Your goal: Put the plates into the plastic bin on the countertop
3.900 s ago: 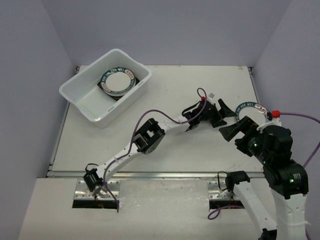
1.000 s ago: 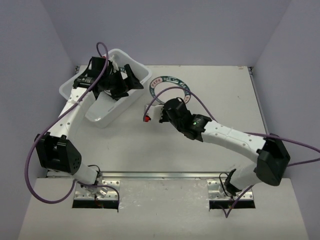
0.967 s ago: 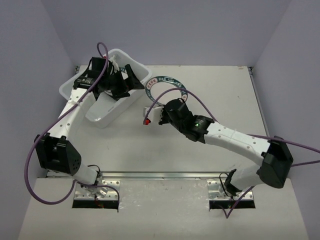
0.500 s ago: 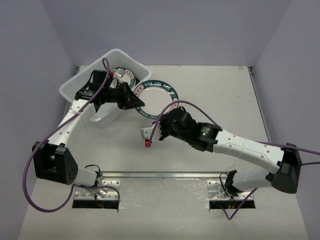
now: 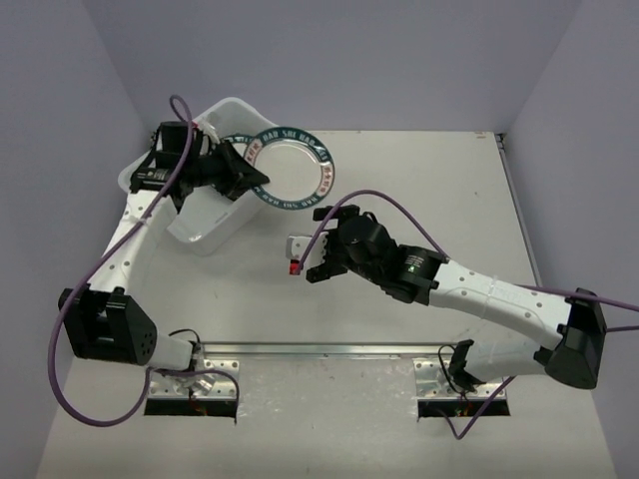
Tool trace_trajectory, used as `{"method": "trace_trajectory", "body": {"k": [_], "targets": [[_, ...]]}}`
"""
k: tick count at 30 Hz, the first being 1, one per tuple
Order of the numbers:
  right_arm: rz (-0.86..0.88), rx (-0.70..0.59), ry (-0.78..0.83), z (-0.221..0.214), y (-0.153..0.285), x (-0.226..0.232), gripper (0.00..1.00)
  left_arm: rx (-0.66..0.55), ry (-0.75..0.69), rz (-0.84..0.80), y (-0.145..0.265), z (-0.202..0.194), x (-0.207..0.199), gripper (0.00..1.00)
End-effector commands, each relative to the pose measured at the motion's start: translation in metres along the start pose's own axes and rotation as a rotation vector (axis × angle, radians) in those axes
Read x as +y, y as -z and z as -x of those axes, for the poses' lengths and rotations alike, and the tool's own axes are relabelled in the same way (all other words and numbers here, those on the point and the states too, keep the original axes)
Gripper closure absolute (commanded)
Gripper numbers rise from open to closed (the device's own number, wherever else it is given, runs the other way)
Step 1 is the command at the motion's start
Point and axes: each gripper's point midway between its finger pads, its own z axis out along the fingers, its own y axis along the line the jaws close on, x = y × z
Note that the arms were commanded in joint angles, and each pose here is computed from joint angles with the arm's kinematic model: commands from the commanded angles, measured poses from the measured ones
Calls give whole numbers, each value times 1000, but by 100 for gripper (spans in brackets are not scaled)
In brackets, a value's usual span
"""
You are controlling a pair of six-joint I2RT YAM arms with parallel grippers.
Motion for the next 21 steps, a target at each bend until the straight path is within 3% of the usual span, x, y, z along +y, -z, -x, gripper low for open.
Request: {"method": "trace_trajectory", "body": {"k": [1,5,8,15,18,21], "targets": [[-101,-4,-393,-1,22,-10,1,-377,26,108,20,115,30,100],[-198,25,-804,1,45,-27,1,-507,69,211,9,168,78,100],[-251,-6,-1045,9,70,-44,1,-520,106,243,-13,195,109,100],[-292,-222,-1314,31,136,-82,1,-455,129,293,-68,228,165,100],[-288,-227,-1348,29,149,-84,1,-392,159,304,-91,225,189,98],[-266,-228,-1383,32,156,-83,1,-351,186,340,-98,212,203,59]]}}
